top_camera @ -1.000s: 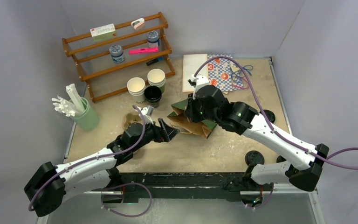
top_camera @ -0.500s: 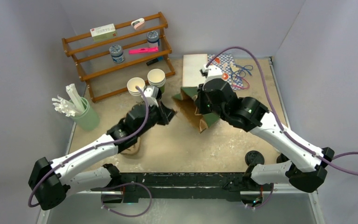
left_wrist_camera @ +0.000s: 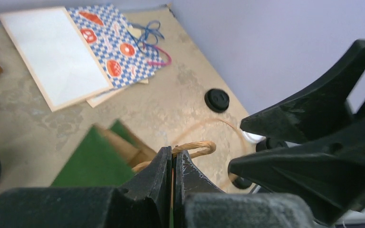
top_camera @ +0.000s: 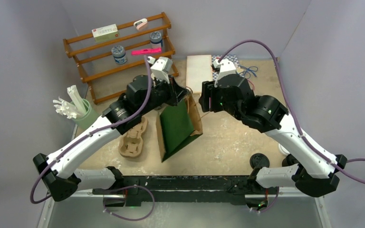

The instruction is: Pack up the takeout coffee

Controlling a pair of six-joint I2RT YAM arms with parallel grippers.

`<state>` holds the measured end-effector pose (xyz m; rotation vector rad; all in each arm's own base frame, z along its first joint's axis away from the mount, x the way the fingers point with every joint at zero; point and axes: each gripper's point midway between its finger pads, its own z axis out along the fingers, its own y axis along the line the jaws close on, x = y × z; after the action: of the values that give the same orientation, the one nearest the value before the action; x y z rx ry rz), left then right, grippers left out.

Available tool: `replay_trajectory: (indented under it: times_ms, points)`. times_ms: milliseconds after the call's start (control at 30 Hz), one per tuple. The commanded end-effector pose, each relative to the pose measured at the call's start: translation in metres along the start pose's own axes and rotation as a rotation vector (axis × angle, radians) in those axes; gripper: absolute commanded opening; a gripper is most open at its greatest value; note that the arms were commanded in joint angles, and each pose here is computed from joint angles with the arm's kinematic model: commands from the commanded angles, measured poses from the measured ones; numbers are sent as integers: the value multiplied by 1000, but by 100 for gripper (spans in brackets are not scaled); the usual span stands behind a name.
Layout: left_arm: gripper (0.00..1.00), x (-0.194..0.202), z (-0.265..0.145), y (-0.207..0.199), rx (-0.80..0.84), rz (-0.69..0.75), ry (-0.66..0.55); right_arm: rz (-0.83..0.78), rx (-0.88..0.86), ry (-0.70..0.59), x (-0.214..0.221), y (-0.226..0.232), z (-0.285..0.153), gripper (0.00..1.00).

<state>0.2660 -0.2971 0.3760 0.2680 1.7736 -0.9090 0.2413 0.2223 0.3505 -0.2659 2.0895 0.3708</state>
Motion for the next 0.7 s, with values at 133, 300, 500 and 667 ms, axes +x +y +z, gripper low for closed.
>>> replay_trajectory:
  times_ms: [133, 300, 500, 667]
  points:
    - [0, 42, 19, -3, 69, -57, 111, 45, -233, 72, 31, 28, -19, 62]
    - [0, 51, 22, -4, 88, -92, 113, 41, -267, 109, 62, 31, -3, 70]
    - [0, 51, 17, -7, 106, -97, 116, -16, -255, 97, 75, 26, 11, 76]
    - [0, 42, 10, -15, 136, -109, 96, -23, -282, 145, 85, 37, 24, 65]
